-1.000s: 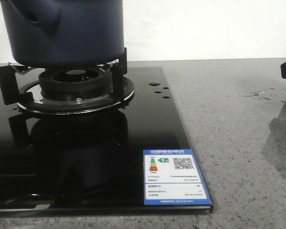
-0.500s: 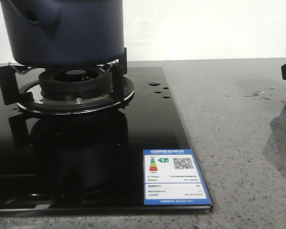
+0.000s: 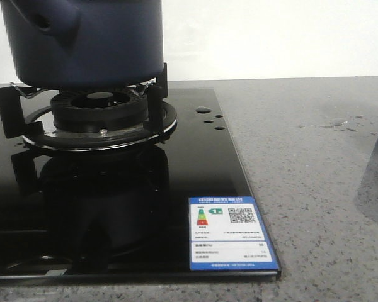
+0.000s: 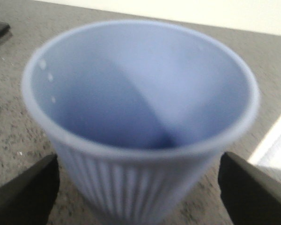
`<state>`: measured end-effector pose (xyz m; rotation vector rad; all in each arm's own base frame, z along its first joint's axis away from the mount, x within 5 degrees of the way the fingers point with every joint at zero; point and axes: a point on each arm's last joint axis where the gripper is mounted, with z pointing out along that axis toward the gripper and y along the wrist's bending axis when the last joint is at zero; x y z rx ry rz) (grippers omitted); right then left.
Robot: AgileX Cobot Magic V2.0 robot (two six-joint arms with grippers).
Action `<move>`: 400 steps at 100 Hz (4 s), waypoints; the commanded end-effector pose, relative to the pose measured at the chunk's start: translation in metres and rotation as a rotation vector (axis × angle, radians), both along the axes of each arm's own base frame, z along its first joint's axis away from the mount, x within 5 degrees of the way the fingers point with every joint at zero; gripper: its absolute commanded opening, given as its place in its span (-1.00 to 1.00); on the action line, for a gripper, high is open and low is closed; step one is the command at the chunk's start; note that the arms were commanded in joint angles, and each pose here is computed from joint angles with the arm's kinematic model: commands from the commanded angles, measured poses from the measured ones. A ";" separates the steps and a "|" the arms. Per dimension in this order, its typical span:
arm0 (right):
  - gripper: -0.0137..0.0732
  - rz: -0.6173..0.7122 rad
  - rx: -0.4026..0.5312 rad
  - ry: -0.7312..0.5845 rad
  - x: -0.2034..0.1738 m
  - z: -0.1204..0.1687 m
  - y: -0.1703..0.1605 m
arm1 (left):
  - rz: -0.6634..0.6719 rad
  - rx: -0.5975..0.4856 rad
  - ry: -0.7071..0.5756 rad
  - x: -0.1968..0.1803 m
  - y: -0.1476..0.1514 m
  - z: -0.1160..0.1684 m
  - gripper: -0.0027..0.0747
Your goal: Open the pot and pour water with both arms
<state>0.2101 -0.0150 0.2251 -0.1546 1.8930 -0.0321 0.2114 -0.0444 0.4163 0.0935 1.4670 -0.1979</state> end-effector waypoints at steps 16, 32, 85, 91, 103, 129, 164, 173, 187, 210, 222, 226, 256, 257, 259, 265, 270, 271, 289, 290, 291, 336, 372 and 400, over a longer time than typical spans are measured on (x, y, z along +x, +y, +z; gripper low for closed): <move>0.75 -0.092 0.087 -0.111 -0.035 0.027 0.000 | 0.008 -0.046 -0.153 -0.011 -0.001 0.027 0.00; 0.75 -0.141 0.066 -0.146 -0.064 0.033 0.000 | -0.062 -0.053 -0.154 -0.009 -0.018 0.025 0.00; 0.75 -0.185 0.032 -0.234 -0.121 0.042 0.004 | -0.238 -0.025 -0.071 0.022 -0.089 -0.014 0.00; 0.75 -0.185 0.033 -0.247 -0.123 0.043 0.004 | -0.240 -0.019 -0.059 0.026 -0.093 -0.019 0.00; 0.75 -0.185 0.033 -0.254 -0.124 0.044 0.004 | -0.242 -0.004 -0.029 0.034 -0.099 -0.028 0.00; 0.75 -0.185 0.035 -0.254 -0.124 0.044 0.004 | -0.237 0.007 -0.008 0.042 -0.104 -0.038 0.00; 0.75 -0.185 0.035 -0.254 -0.124 0.044 0.004 | -0.231 0.009 -0.011 0.044 -0.104 -0.039 0.00; 0.75 -0.185 0.035 -0.254 -0.124 0.044 0.004 | -0.231 0.009 -0.011 0.044 -0.104 -0.039 0.00; 0.75 -0.185 0.035 -0.254 -0.124 0.044 0.004 | -0.232 0.012 -0.004 0.044 -0.104 -0.041 0.00; 0.75 -0.184 0.035 -0.255 -0.124 0.044 0.005 | -0.211 0.021 0.007 0.047 -0.098 -0.044 0.00; 0.75 -0.184 0.035 -0.256 -0.124 0.044 0.005 | -0.213 0.024 0.016 0.047 -0.098 -0.044 0.00; 0.75 -0.184 0.035 -0.256 -0.124 0.044 0.005 | -0.217 0.027 0.026 0.047 -0.098 -0.045 0.00; 0.75 -0.184 0.035 -0.257 -0.124 0.044 0.005 | -0.228 0.035 0.049 0.047 -0.099 -0.048 0.00; 0.75 -0.184 0.035 -0.257 -0.124 0.044 0.005 | -0.228 0.035 0.049 0.047 -0.099 -0.048 0.00; 0.75 -0.184 0.035 -0.257 -0.124 0.044 0.005 | -0.228 0.035 0.049 0.047 -0.099 -0.048 0.00; 0.75 -0.184 0.035 -0.257 -0.124 0.044 0.005 | -0.228 0.035 0.049 0.047 -0.099 -0.048 0.00; 0.75 -0.184 0.035 -0.257 -0.124 0.044 0.005 | -0.230 0.037 0.053 0.047 -0.099 -0.048 0.01; 0.75 -0.184 0.035 -0.257 -0.124 0.044 0.005 | -0.230 0.037 0.053 0.047 -0.099 -0.048 0.01; 0.75 -0.184 0.035 -0.257 -0.124 0.044 0.005 | -0.248 0.050 0.090 0.046 -0.101 -0.052 0.40; 0.75 -0.184 0.035 -0.257 -0.124 0.044 0.005 | -0.248 0.049 0.090 0.046 -0.101 -0.051 0.42; 0.75 -0.184 0.035 -0.257 -0.124 0.044 0.005 | -0.248 0.049 0.090 0.046 -0.101 -0.051 0.44; 0.75 -0.131 0.043 -0.342 -0.124 0.052 0.009 | -0.228 -0.025 -0.081 0.011 -0.076 -0.005 0.51; -0.04 0.055 0.067 -0.676 -0.125 0.103 0.025 | -0.102 -0.077 -0.242 -0.024 -0.026 0.034 0.17; -0.84 0.039 0.136 -0.665 -0.114 0.128 0.023 | -0.069 -0.011 -0.162 -0.047 -0.002 0.036 -0.97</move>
